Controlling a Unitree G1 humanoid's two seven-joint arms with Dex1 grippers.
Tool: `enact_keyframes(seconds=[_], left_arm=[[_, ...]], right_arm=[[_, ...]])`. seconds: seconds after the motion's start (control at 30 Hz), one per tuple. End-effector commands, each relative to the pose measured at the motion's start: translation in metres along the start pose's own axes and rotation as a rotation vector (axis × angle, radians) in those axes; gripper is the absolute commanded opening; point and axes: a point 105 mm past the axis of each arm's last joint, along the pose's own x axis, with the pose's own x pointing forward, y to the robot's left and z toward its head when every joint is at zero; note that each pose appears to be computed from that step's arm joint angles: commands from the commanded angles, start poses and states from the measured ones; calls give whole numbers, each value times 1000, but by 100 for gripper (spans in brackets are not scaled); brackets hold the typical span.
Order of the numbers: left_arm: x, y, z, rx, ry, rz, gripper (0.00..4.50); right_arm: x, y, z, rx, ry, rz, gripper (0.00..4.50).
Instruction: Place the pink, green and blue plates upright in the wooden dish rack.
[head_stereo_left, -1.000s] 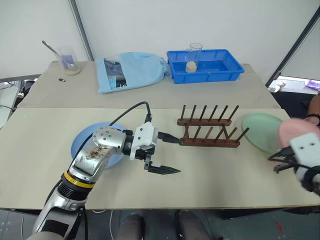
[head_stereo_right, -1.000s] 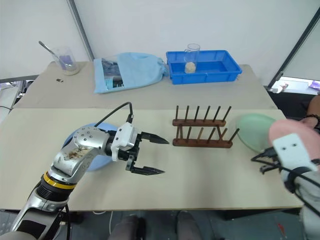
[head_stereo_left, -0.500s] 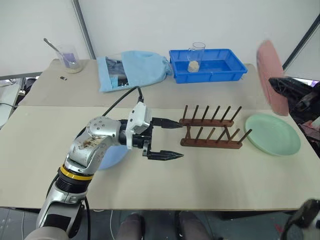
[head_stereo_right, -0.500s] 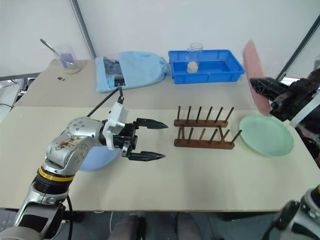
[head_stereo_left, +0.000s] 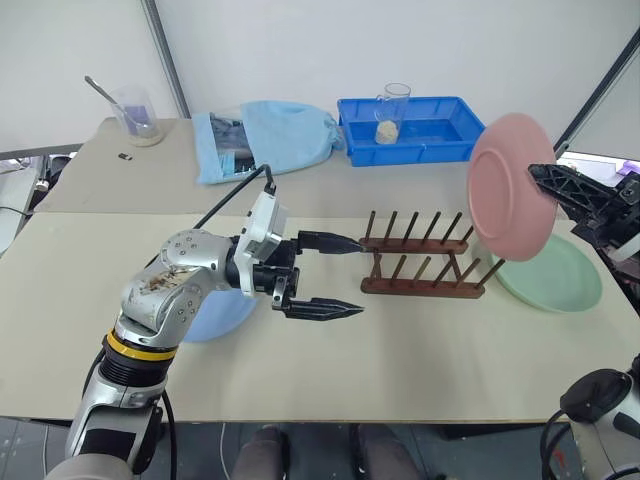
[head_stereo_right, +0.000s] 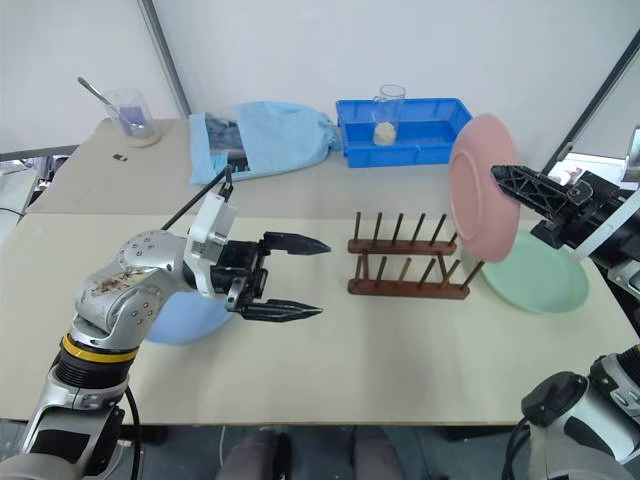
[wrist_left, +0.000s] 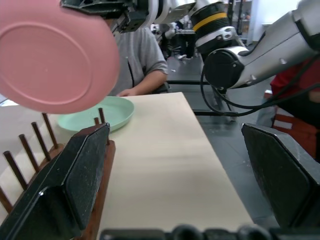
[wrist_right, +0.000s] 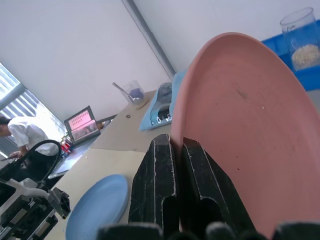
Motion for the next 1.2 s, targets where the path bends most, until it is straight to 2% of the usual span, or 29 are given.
enact_keyframes(seconds=[0.03, 0.7, 0.9, 1.03, 1.13, 1.17, 1.2], left_arm=[[1, -3, 14, 60, -3, -26, 450], [-2, -2, 24, 87, 1, -45, 450], [-2, -3, 22, 86, 7, -40, 450], [-1, -3, 20, 85, 6, -37, 450], [0, -5, 19, 79, 2, -38, 450], [0, -6, 19, 78, 3, -40, 450], [-1, -9, 16, 71, 16, -56, 450]], right_arm=[[-5, 2, 9, 14, -45, 18, 3], [3, -34, -2, 178, -32, -103, 3], [3, -40, 3, 149, -61, -165, 212], [-8, -43, 30, 102, -170, -218, 351], [-30, -42, 51, 19, -211, -286, 448], [-35, -43, 53, -14, -202, -311, 448], [-42, -45, 48, -102, -136, -361, 448]])
